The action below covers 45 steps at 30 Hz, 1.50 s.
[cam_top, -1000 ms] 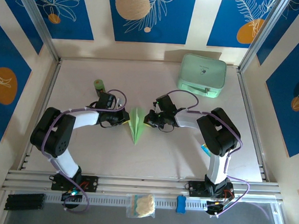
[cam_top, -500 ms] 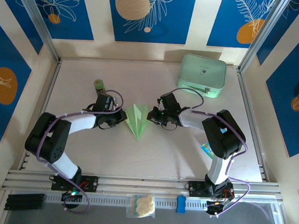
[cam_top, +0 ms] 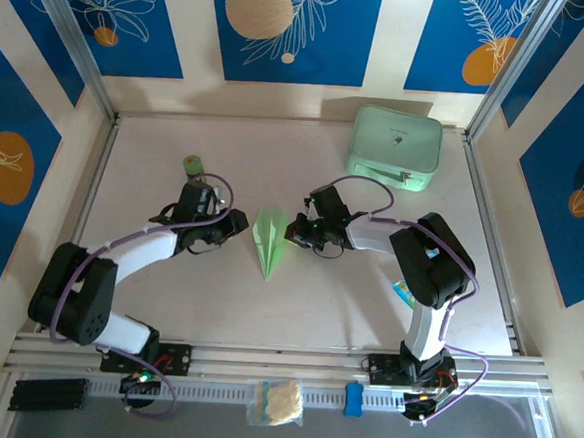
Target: Fold a paper plane with a square sheet of paper (pick it up from the middle)
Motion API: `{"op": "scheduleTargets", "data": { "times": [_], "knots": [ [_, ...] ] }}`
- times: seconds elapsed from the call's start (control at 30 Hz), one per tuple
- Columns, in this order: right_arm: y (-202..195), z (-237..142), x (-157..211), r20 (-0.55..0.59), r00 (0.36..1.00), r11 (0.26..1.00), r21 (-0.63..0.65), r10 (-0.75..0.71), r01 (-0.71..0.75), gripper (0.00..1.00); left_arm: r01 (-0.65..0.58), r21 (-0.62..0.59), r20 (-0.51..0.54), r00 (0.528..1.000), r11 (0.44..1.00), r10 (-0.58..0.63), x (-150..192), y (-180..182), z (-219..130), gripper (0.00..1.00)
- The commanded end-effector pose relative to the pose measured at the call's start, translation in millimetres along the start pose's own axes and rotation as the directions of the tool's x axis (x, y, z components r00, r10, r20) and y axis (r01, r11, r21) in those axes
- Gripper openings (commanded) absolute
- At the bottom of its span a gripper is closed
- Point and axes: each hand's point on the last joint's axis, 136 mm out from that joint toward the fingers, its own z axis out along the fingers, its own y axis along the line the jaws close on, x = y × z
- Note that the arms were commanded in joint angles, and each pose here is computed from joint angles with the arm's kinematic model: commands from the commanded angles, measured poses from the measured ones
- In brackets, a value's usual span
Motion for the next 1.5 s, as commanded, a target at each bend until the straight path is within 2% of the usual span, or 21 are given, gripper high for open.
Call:
{"op": "scheduleTargets", "data": {
  "times": [0.0, 0.2, 0.43, 0.8, 0.97, 1.27, 1.47],
  "knots": [
    [6, -1, 5, -0.019, 1.000, 1.000, -0.018, -0.008, 0.007, 0.01, 0.011, 0.008, -0.102, 0.995, 1.000, -0.010, 35, -2, -1, 0.35],
    [3, 0, 7, -0.024, 1.000, 1.000, -0.008, -0.001, 0.000, 0.01, -0.015, 0.019, -0.185, 0.983, 1.000, 0.018, 65, -11, 13, 0.30],
    [2, 1, 7, -0.025, 1.000, 1.000, -0.007, -0.001, 0.001, 0.02, -0.049, -0.041, -0.244, 0.969, 0.998, 0.038, 87, -2, 27, 0.34],
    [2, 0, 6, -0.022, 1.000, 1.000, -0.003, -0.004, 0.004, 0.01, -0.046, -0.050, -0.267, 0.963, 0.998, 0.032, 91, 0, 40, 0.36],
    [2, 0, 6, -0.022, 1.000, 1.000, -0.001, -0.001, 0.001, 0.02, -0.042, -0.015, -0.271, 0.962, 0.999, 0.037, 90, -7, 42, 0.31],
    [-1, -1, 6, -0.022, 1.000, 1.000, 0.003, 0.003, -0.003, 0.02, -0.075, -0.088, -0.245, 0.968, 0.993, 0.051, 86, 4, 34, 0.32],
    [-2, 0, 6, -0.020, 1.000, 1.000, 0.004, 0.006, -0.006, 0.02, -0.101, -0.036, -0.247, 0.965, 0.994, 0.089, 87, -6, 30, 0.22]
  ]
}}
